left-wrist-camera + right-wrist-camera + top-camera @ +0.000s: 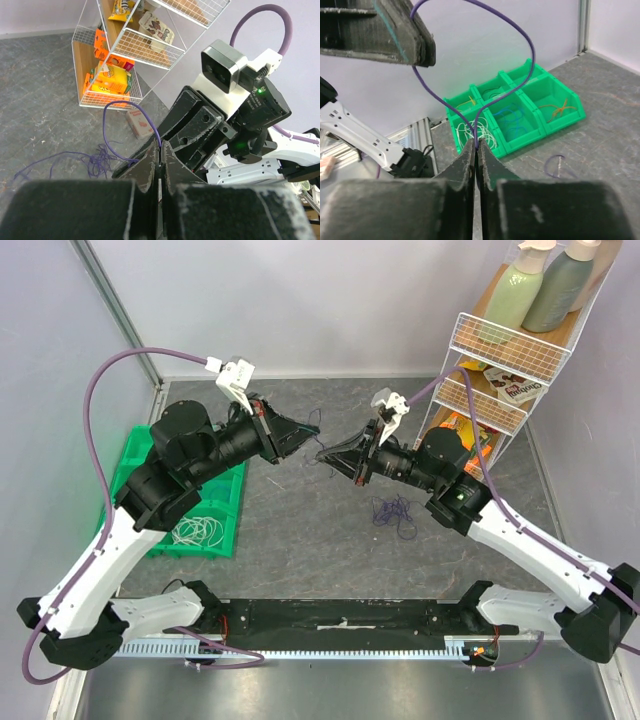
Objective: Untangle the cables
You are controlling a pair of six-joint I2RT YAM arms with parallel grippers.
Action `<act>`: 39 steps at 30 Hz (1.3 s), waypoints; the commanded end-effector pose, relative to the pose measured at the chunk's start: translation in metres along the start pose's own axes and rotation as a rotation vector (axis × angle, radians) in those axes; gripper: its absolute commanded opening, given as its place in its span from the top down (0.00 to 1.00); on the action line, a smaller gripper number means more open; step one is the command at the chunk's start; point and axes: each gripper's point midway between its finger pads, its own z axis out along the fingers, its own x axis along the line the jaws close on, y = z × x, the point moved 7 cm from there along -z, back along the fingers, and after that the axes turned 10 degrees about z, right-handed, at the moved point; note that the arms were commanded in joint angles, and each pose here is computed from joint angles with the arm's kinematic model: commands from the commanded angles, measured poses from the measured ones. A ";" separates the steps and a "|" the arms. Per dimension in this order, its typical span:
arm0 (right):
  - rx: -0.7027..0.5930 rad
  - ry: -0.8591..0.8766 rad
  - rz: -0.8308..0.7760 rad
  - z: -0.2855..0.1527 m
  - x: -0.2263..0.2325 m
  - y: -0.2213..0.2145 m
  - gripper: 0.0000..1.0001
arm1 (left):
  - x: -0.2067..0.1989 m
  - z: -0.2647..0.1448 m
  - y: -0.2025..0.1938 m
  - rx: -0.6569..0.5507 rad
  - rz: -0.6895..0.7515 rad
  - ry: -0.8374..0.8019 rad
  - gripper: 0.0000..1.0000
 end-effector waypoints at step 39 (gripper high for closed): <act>-0.119 -0.353 0.903 0.014 -0.034 -0.034 1.00 | 0.039 0.038 -0.125 0.088 0.174 0.189 0.74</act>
